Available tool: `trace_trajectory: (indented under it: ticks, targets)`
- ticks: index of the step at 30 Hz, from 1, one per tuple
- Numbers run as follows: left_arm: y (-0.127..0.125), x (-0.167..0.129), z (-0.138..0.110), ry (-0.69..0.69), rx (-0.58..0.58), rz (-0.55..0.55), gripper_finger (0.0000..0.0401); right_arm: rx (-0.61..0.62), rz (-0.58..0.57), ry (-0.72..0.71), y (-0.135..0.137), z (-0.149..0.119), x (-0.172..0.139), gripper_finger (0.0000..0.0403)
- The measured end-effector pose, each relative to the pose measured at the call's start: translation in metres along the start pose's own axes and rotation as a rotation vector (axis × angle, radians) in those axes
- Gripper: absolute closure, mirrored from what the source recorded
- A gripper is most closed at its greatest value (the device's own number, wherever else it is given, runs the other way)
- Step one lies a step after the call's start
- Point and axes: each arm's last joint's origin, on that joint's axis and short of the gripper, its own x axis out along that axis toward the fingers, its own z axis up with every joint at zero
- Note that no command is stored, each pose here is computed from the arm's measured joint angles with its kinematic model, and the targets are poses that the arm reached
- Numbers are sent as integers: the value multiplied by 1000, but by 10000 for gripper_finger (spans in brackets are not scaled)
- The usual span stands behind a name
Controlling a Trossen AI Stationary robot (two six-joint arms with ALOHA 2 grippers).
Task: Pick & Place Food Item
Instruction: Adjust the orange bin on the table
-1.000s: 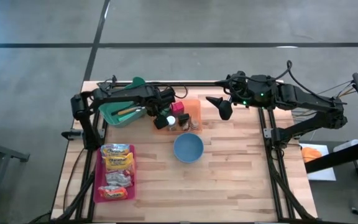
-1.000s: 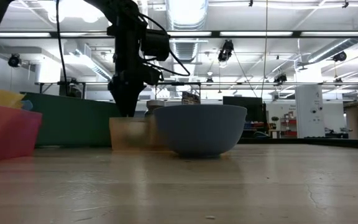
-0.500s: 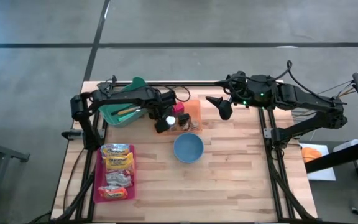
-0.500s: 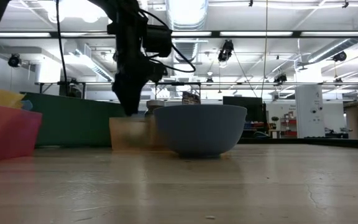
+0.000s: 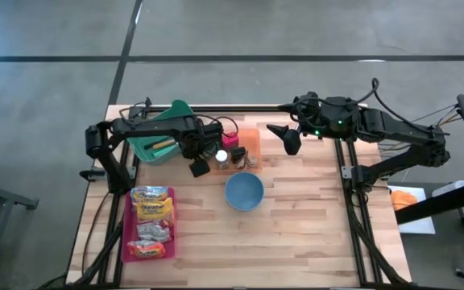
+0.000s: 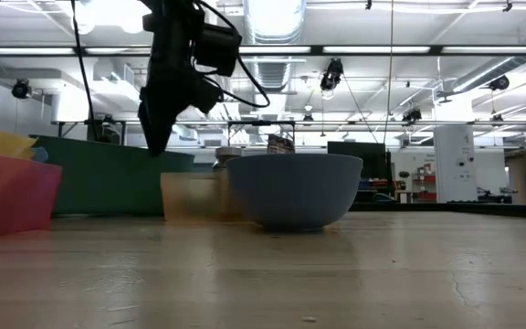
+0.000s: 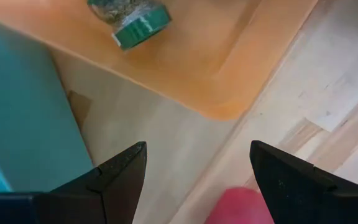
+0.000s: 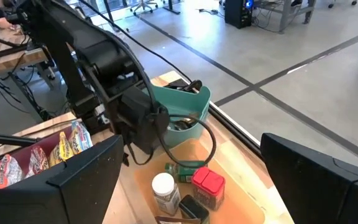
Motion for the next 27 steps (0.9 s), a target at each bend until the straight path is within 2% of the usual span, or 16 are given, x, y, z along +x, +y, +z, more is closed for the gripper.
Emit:
trace_trajectory:
  ticks: [5, 10, 18, 24, 27]
  targets:
    - [-1, 13, -2, 16, 120, 45, 121, 23, 1, 1, 0, 0, 0, 27]
    - [1, 30, -8, 48, 181, 59, 171, 26, 44, 16, 1, 0, 0, 27]
    - [-1, 41, 5, -110, 206, 60, 246, 23, 50, 18, 1, -1, 0, 27]
    - [-4, 37, 20, -269, 233, 53, 269, 22, 49, 18, 1, -1, 0, 27]
    - [-5, 31, 24, -300, 233, 50, 270, 23, 49, 18, 1, -1, 0, 27]
